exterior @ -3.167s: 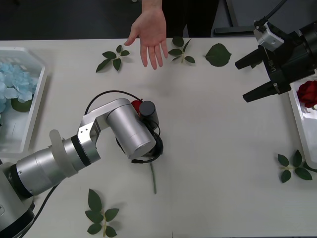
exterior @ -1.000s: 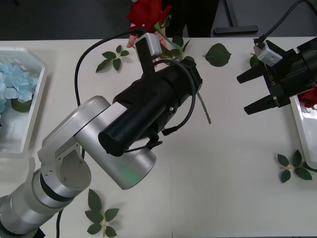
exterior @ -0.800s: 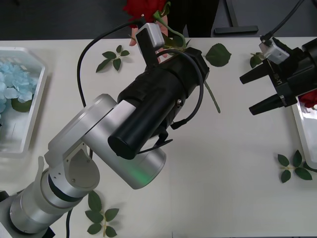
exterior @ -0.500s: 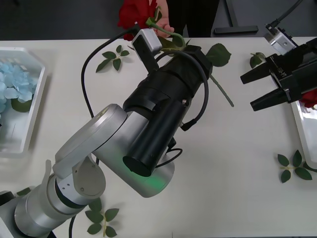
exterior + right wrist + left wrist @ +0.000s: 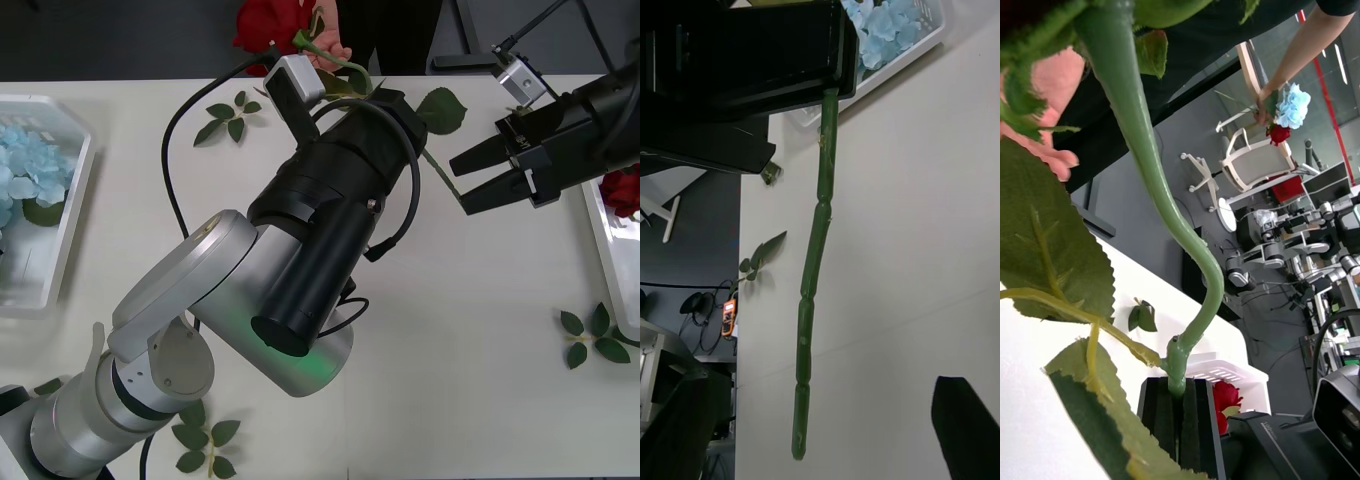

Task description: Place the red flowers into the right box and the blue flowers into the left box. If a person shows an open palm, hand one flower to the person first, then continue sorting.

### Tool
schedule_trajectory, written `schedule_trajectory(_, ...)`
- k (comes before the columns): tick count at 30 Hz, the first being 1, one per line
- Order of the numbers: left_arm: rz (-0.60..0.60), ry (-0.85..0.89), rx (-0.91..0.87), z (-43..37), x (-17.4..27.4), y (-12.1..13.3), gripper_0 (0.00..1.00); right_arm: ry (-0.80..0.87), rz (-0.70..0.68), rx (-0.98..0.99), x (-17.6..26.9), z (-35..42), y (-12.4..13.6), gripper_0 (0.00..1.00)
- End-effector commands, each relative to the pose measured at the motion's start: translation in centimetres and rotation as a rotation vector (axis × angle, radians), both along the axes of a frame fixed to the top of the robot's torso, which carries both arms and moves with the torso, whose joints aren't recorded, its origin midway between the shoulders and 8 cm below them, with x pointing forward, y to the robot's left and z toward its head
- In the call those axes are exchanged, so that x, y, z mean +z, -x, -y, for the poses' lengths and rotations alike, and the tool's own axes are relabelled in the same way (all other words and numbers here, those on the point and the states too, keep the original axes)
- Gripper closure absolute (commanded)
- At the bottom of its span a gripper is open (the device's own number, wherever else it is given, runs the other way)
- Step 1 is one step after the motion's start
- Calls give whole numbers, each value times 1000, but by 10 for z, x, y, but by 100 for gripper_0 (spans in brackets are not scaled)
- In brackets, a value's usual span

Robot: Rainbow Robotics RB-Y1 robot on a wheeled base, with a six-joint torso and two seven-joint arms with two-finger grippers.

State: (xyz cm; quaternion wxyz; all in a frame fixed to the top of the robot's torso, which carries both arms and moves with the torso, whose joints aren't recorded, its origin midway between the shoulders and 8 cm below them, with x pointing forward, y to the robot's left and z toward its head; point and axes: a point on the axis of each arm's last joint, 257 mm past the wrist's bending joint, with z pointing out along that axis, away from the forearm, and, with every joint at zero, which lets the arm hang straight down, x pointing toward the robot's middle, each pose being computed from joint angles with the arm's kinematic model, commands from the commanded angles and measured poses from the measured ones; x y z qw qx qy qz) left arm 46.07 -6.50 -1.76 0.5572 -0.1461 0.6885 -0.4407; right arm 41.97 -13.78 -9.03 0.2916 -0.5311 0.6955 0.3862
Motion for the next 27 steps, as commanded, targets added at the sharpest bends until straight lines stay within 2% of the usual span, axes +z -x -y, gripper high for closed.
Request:
schedule_trajectory(1, 72, -2, -36, 16, 27, 9, 100, -37, 17, 1, 9, -19, -1, 45)
schedule_trajectory(2, 74, -4, -34, 15, 27, 9, 100, -36, 15, -5, 8, -20, -2, 59)
schedule_trajectory(4, 75, -5, -35, 16, 27, 9, 100, -27, 16, -10, 7, -20, -3, 80)
schedule_trajectory(8, 78, -4, -31, 14, 28, 8, 100, -23, -28, -26, 7, -22, 0, 100)
schedule_trajectory(19, 84, -9, -26, 13, 28, 8, 100, -20, -61, -40, 8, -25, 3, 100)
schedule_trajectory(20, 86, -10, -25, 13, 29, 8, 86, -19, -62, -40, 8, -25, 3, 100)
schedule_trajectory(21, 90, -15, -21, 12, 29, 7, 47, -19, -62, -40, 8, -25, 3, 100)
schedule_trajectory(22, 89, -14, -14, 10, 29, 6, 17, -19, -61, -42, 8, -25, 3, 100)
schedule_trajectory(23, 90, -14, -13, 10, 29, 6, 3, -18, -62, -40, 7, -25, 3, 100)
schedule_trajectory(24, 92, -16, -10, 10, 30, 6, 0, -17, -62, -41, 8, -25, 3, 100)
schedule_trajectory(27, 98, -17, -5, 8, 31, 5, 0, -17, -64, -43, 7, -24, 3, 100)
